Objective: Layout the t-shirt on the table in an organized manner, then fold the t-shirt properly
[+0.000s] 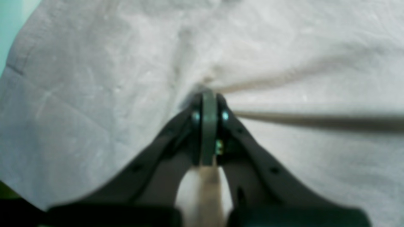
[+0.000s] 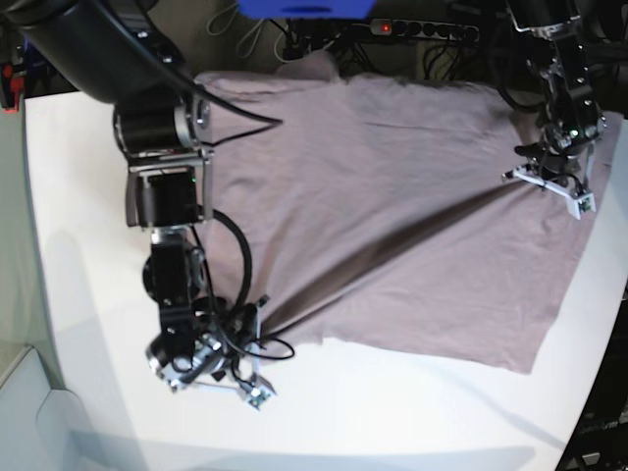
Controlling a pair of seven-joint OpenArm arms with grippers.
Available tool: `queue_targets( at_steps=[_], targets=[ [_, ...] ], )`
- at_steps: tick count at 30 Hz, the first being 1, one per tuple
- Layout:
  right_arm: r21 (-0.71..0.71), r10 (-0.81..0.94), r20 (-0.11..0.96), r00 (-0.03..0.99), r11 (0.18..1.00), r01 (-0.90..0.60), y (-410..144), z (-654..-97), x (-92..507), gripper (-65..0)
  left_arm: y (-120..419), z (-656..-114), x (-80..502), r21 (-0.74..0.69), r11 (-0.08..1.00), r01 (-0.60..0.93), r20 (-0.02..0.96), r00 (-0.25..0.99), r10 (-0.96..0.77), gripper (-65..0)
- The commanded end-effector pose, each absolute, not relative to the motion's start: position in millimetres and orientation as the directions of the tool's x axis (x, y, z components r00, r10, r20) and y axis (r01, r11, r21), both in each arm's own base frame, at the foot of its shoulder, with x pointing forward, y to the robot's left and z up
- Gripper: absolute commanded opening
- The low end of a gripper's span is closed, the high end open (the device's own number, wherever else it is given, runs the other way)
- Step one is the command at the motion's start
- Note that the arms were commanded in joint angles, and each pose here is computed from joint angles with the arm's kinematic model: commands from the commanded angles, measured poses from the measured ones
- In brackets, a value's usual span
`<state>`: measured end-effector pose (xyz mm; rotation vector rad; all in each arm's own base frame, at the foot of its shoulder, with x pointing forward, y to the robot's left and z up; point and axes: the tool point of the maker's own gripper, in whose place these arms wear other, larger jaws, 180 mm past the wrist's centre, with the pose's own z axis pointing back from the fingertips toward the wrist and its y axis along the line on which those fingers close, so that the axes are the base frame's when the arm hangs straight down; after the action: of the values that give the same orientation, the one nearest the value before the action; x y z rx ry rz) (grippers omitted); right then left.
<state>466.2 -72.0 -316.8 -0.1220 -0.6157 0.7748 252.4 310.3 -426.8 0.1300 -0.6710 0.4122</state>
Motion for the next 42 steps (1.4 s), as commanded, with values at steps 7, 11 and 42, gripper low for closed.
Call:
queue_targets(
  at_steps=[7,11,42],
  targets=[
    [-0.429,0.725,0.604,0.332,0.646,-0.631,-32,-260,499,-65.0,305,-387,274,-0.03,0.92,-0.391,0.72,0.63,0.291,-64.6],
    [-0.442,0.726,0.617,0.302,0.638,-0.631,-27,-262,486,-65.0,305,-385,275,-0.03,0.92,-0.392,0.723,0.627,0.291,-64.6],
    [-0.627,0.927,0.3,0.226,0.37,-0.685,-67,-303,354,-19.0,306,-389,272,-0.026,0.92,-0.391,0.715,0.636,0.29,-64.6]
  ],
)
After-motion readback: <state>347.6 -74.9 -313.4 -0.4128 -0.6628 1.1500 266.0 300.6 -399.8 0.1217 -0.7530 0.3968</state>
